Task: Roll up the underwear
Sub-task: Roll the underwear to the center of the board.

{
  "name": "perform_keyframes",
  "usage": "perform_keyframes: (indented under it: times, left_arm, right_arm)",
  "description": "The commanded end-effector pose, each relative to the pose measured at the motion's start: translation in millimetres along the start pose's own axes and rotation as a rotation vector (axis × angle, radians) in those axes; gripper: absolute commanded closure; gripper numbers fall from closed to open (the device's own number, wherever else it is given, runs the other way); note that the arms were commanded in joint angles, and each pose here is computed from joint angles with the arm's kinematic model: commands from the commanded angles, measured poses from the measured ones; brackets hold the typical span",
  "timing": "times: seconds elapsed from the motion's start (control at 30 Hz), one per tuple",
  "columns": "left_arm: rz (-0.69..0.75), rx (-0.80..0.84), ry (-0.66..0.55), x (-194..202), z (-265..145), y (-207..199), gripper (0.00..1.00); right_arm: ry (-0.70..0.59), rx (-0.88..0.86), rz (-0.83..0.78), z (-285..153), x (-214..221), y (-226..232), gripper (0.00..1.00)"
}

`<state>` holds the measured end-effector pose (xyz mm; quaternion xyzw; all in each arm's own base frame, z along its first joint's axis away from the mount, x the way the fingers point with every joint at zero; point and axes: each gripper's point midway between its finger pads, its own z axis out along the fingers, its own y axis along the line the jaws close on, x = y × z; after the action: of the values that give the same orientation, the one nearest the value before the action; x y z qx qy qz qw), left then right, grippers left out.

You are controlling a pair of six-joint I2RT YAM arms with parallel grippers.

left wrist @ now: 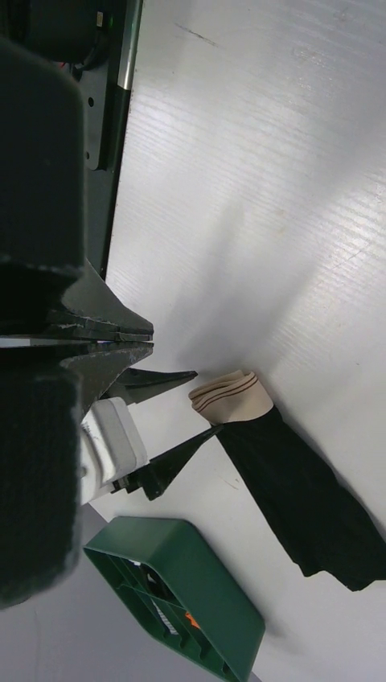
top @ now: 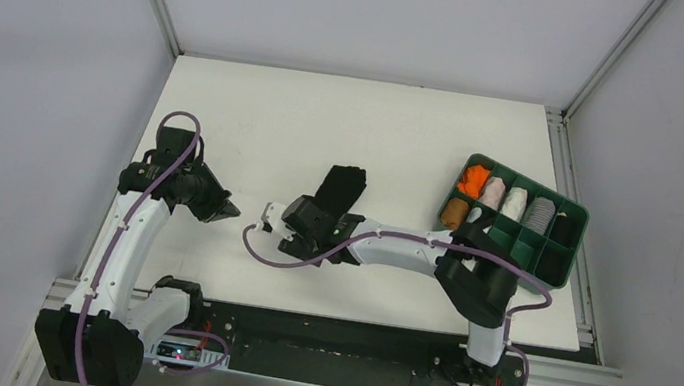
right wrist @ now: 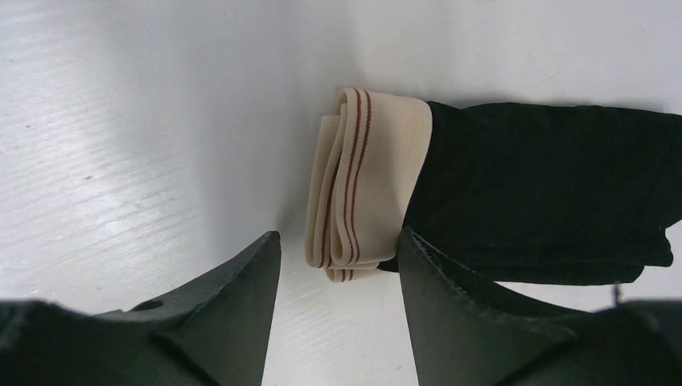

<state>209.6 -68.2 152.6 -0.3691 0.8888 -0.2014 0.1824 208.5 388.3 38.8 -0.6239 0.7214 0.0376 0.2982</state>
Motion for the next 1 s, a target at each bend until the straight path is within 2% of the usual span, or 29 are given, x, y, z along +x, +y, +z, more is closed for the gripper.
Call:
perform_keyframes:
  times: [0.0, 0.2, 0.33, 0.53, 0.63, 0.8, 0.97]
  left_arm:
    - [0.007, -0.037, 0.017, 4, 2, 12, 1.0]
    - [0.008, -0.033, 0.015, 4, 1, 11, 1.0]
    - [0.01, -0.03, 0.011, 4, 0, 11, 1.0]
    - [0.004, -0.022, 0.012, 6, -1, 11, 1.0]
    - [0.003, -0.018, 0.01, 7, -2, 11, 1.0]
    - [0.0, -0.012, 0.015, 8, -2, 10, 1.0]
    - [-0.013, 0.009, 0.055, 14, 1, 8, 1.0]
  right_arm:
    - [-0.002, 0.071, -0.023, 10, -2, -13, 0.43]
    - [0.011, 0.149, 0.029, 24, 8, -23, 0.53]
    - [0.011, 0.161, 0.062, 29, 13, -23, 0.68]
    - [0.013, 0.163, 0.123, 36, 16, -21, 0.83]
    - [-0.002, 0.168, 0.161, 38, 15, -24, 0.98]
    - [-0.054, 0.157, 0.277, 32, 9, -30, 1.0]
    - [-0.131, -0.015, 0.518, 14, -7, -24, 1.0]
